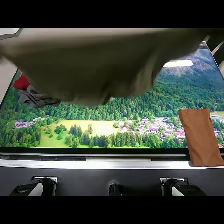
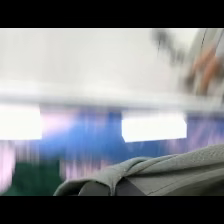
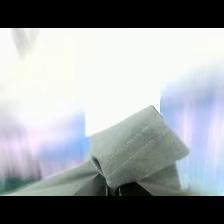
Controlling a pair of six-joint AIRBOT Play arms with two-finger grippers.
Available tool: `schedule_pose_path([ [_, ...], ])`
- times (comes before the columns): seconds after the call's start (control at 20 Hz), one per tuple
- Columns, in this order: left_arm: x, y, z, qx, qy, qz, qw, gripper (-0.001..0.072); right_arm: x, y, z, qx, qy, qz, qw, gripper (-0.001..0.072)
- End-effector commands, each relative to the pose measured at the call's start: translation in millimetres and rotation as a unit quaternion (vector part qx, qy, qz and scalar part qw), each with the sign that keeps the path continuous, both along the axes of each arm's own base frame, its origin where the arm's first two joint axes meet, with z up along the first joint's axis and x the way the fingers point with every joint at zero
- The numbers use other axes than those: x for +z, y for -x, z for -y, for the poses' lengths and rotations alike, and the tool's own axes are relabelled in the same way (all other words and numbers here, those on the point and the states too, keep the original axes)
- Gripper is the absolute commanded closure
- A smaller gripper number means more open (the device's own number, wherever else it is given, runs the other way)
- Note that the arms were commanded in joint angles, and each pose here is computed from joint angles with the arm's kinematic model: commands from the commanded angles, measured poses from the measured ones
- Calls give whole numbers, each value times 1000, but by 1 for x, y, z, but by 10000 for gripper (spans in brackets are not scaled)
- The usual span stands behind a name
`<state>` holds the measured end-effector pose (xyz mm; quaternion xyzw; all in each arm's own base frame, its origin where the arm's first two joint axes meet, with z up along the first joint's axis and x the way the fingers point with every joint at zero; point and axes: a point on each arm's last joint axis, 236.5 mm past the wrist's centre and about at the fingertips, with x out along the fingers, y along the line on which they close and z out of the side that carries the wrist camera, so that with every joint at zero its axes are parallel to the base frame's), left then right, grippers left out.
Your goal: Fold the shirts.
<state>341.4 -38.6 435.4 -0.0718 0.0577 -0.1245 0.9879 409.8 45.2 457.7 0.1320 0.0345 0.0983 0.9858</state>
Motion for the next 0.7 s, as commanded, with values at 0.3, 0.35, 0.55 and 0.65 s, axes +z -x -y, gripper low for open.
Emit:
schedule_pose_path([
  [0.3, 184, 155, 25, -3, 16, 265, 964, 681, 177, 234, 20, -50, 0, 290, 956, 672],
  [0.35, 178, 147, 25, -3, 13, 251, 968, 682, 175, 231, 22, -57, 5, 284, 957, 671],
  [0.55, 102, 81, 10, 13, -11, 103, 994, 681, 112, 155, 29, -72, 41, 146, 986, 671],
  [0.65, 35, 33, -2, 16, -18, -6, 1000, 681, 41, 91, 37, -79, 68, 11, 994, 671],
])
